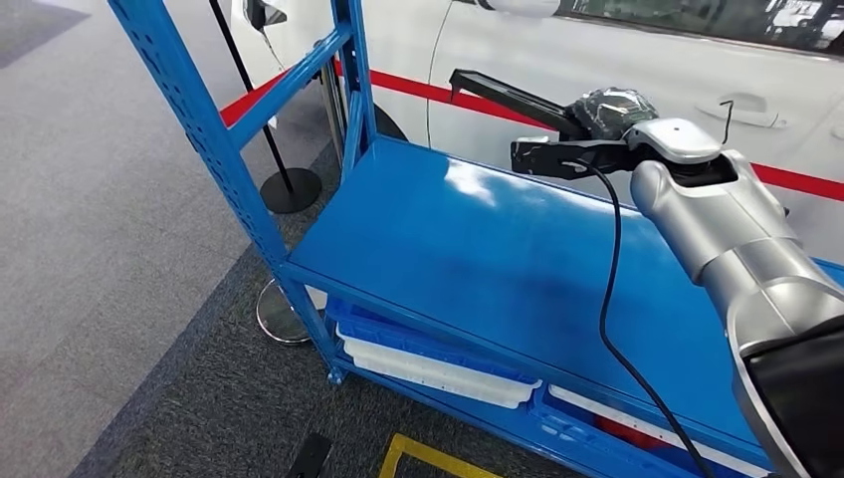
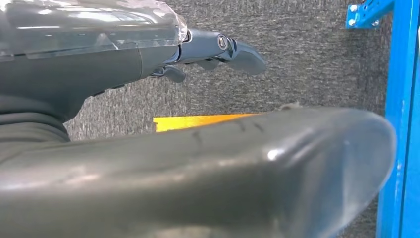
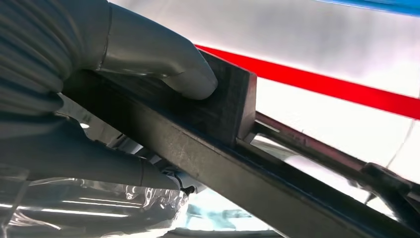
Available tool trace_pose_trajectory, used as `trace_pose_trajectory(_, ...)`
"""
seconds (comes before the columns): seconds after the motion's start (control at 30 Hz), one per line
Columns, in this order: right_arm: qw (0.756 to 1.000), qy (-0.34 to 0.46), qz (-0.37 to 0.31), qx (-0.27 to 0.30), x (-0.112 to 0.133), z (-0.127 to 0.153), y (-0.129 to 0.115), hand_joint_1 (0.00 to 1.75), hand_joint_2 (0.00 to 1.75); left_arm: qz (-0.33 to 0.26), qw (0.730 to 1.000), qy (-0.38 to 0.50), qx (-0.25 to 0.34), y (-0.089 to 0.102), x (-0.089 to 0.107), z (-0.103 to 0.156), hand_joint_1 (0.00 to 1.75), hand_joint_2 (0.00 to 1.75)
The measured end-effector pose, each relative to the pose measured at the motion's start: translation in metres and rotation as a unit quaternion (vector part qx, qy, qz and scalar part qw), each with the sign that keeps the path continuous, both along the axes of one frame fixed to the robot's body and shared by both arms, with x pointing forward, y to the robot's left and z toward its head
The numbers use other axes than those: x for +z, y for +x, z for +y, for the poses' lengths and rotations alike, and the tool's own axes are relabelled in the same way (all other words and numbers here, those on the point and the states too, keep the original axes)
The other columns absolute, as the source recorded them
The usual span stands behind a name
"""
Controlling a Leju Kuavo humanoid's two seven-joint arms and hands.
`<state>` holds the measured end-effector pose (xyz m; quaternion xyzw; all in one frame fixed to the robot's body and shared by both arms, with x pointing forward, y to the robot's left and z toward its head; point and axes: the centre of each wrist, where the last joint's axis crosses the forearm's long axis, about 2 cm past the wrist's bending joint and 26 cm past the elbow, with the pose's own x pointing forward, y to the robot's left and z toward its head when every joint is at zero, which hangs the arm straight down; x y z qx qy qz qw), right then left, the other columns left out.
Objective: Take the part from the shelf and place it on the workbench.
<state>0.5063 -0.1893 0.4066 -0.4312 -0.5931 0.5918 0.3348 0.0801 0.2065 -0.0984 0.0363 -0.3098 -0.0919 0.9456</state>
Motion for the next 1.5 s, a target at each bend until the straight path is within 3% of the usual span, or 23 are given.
trace_pose_trajectory(0.57,1.0,-0.001,-0.004,-0.003,0.005,0.0,0.0,1.75,1.75,-0.004,1.0,0.01,-0.015,-0.002,0.0,0.0,0.0,0.0)
trace_pose_trajectory(1.5,1.0,0.001,-0.003,-0.016,0.005,-0.005,0.001,1.75,1.75,-0.006,0.999,0.012,-0.04,0.011,0.003,-0.003,0.0,0.0)
